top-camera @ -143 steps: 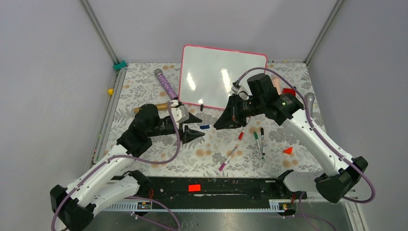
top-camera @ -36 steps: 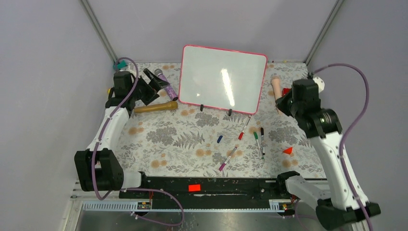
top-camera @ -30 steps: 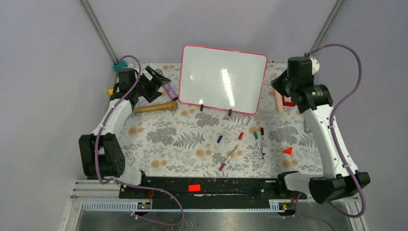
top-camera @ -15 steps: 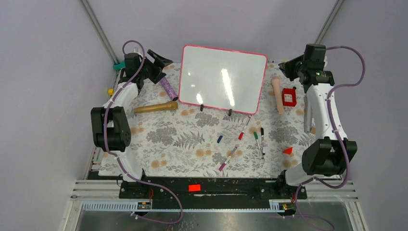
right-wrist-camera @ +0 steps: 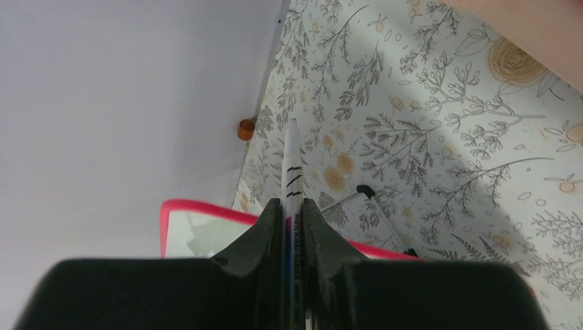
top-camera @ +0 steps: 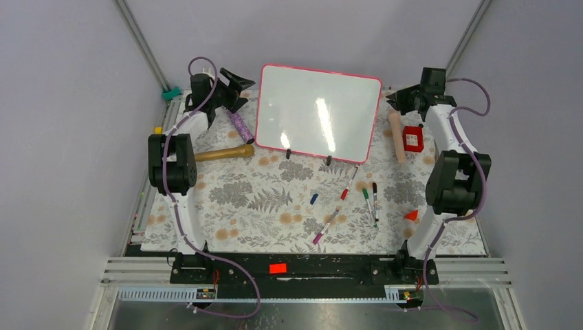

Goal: Write a sentence on the whiteboard
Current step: Move the whiteboard to the center of the board.

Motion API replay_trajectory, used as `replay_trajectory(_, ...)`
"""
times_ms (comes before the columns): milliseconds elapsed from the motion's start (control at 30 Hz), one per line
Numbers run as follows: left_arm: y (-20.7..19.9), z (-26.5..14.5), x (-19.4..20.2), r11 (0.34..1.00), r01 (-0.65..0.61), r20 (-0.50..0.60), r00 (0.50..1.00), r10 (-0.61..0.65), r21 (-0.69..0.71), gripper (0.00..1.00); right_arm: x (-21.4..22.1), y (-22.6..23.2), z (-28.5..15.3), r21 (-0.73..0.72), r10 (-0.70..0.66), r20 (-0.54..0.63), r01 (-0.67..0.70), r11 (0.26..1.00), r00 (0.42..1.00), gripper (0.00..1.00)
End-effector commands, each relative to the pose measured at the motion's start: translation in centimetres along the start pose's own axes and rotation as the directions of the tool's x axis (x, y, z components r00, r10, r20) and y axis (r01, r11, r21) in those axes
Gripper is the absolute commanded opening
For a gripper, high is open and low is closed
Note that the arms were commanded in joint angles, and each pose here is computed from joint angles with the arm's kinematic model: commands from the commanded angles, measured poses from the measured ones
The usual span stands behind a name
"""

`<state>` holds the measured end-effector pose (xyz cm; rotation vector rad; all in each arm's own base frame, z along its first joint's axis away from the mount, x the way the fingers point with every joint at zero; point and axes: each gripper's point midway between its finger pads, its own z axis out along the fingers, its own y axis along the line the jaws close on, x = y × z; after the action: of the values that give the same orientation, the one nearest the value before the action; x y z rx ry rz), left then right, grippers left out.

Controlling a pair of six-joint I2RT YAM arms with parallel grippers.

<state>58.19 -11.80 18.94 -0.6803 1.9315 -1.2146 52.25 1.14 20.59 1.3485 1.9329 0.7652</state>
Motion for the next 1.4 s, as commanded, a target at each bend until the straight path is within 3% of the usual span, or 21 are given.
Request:
replay_trajectory(0,-2.9,1.3,-2.0,0.992,0.014,0.034,0.999,-0.018,0.122,0.90,-2.1,4.0,-0.3,-0.106,0.009,0.037,-0.005,0.994,0.999,0.00)
replay_trajectory(300,-0.7,4.4,-2.1,0.982,0.114,0.004,0.993,-0.116,0.148,0.78,-2.3,2.2,3.7,-0.066,0.022,-0.026,-0.024,0.997,0.999,0.00)
replay_trajectory(600,-0.9,8.0,3.0,0.957,0.224,-0.134,0.970,-0.201,0.183,0.68,0.5,1.4,6.3,-0.072,0.054,-0.212,-0.071,0.995,0.976,0.00)
replay_trajectory(933,-0.9,5.9,5.8,0.960,0.214,-0.151,0.971,-0.188,0.183,0.67,2.7,-0.4,5.7,-0.052,0.052,-0.306,-0.071,0.996,0.951,0.00)
replay_trajectory(1367,-1.7,3.7,8.8,0.962,0.202,-0.159,0.972,-0.174,0.183,0.66,4.3,-2.3,4.1,-0.029,0.043,-0.346,-0.056,0.998,0.937,0.00)
